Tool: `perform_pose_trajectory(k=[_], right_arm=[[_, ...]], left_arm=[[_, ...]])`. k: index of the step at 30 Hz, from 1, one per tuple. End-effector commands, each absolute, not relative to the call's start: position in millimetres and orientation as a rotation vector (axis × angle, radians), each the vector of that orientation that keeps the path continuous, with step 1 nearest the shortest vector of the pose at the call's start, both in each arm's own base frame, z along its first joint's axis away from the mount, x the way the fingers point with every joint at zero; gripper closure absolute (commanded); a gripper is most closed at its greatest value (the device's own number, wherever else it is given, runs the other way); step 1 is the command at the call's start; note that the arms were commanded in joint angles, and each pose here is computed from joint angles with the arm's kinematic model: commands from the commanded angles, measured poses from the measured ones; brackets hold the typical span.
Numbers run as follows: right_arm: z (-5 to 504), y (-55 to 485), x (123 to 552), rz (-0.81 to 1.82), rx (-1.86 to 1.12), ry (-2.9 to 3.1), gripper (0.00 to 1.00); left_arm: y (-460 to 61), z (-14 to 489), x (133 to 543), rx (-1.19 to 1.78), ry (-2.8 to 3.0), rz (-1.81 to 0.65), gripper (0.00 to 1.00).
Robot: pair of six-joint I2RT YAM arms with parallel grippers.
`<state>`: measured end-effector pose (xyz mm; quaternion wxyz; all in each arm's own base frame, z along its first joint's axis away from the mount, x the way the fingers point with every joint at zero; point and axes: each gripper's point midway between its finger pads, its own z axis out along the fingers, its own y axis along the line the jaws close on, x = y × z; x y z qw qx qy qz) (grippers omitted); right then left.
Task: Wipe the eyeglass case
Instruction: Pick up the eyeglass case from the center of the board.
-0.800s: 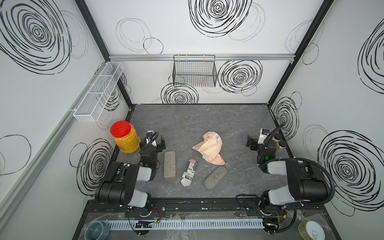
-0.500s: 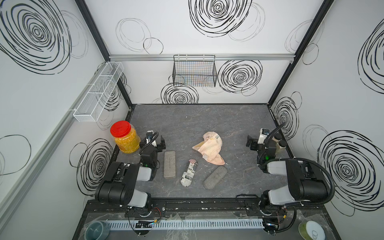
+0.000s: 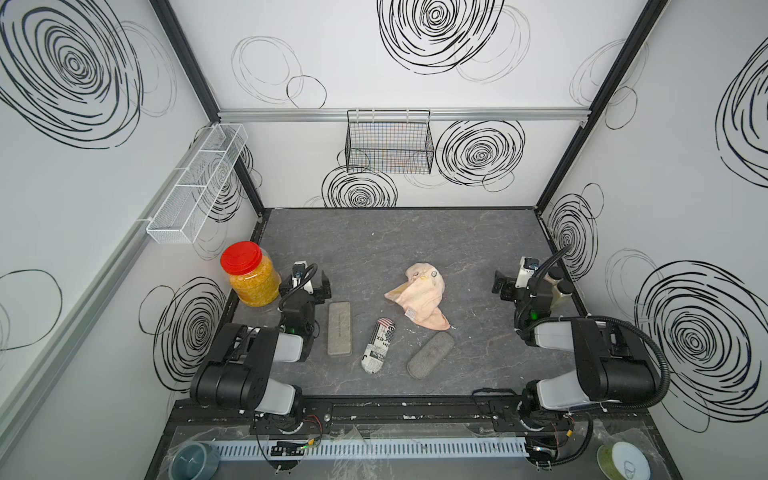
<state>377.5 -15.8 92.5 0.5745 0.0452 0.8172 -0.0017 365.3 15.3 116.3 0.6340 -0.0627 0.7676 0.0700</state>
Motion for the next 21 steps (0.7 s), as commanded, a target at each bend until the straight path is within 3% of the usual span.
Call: perform_pose_trajectory(k=[1,21], right_arm=[[101,-16,383,-0.008,0.097,1.89,0.0],[121,-22,384,-0.035,0.133,1.886,0.0]], left_arm=[[16,138,371,-0.146,1.677,0.156,0.01],[11,161,365,-0.148,1.688,0.199,0.01]])
